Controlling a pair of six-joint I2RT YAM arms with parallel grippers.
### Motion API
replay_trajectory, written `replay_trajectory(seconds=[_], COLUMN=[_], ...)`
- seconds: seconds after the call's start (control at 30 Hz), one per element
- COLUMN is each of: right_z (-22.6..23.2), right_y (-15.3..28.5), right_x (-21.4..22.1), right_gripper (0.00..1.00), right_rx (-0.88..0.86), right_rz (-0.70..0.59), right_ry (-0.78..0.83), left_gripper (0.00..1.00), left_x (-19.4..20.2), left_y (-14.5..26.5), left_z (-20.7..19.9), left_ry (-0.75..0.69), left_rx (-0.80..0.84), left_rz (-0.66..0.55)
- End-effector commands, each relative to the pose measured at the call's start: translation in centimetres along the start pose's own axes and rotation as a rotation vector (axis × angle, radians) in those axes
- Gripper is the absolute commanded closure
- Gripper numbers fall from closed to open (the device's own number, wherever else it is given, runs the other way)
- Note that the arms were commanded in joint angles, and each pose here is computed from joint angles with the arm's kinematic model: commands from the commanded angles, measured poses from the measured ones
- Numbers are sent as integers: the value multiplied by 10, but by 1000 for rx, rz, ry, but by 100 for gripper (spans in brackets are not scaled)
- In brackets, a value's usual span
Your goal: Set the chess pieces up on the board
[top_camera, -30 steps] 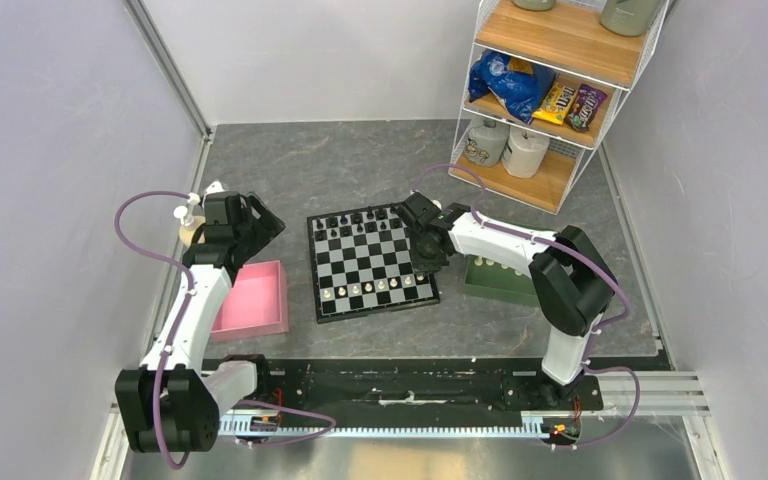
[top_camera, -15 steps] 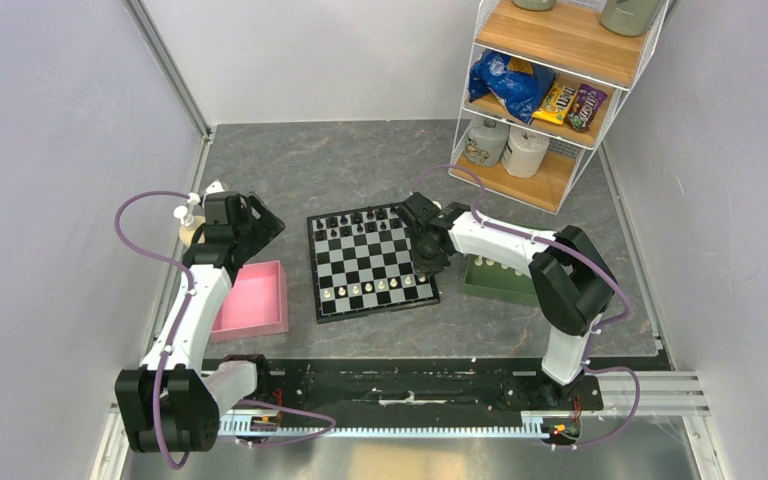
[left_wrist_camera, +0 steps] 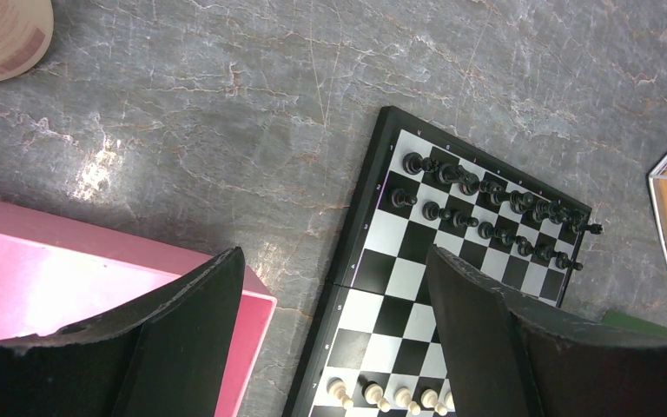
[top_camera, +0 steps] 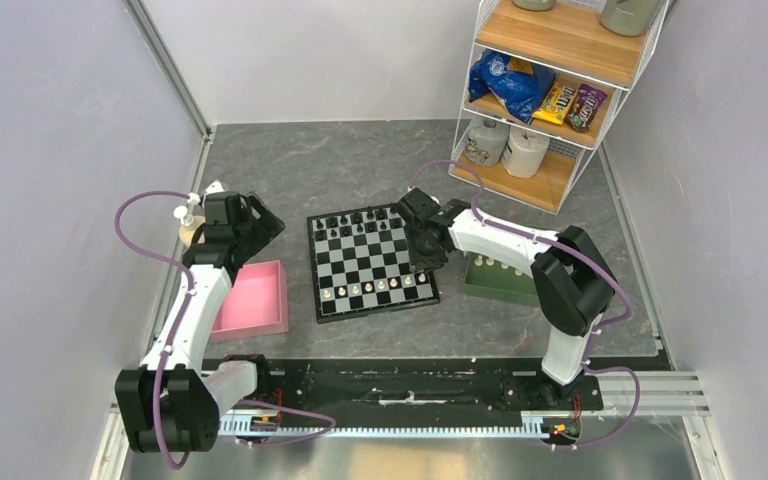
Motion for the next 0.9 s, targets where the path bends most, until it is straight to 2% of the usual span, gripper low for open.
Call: replay_trajectory(seconds=[0.0,0.2,0.37,0.47,0.63,0.7,0.87], right_z=[4,-23,-59,-77,-99,-105,-115], right_y=[36,71,91,91,91,92,86], right_x=[-24,-35,-36,-37,-40,-40,-43], right_gripper=[63,61,52,46,44,34,32], right_rx=[-27,10,27,17,1,3,26], right_rz=[-133,-242,-303,-283,-253,-249,-222], right_ry=[1,-56,-156,-216,-292,-313,-349], left_gripper=[16,16,15,14,14,14,14], left_x=[-8,-7,-4,-5,-1,-1,-4], left_y=[5,13,20,23,24,24,25], left_z=[-5,-4,-5,-6,-3,-3,-6], left_ry=[-14,-17,-12,-14,-9,-9,-5], left_rx=[30,47,77,79,77,73,80], left_rz=[-30,-38,-41,-37,-35,-35,-39])
Point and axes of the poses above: each gripper's point midway between its finger pads, its own y axis back along the fingers, its own z axis along the line the jaws close on, x = y × z, the point moved 8 cm from there along y, back along the fingers, and after that the axes turned 1 degree about -y, right-handed, at the moved point
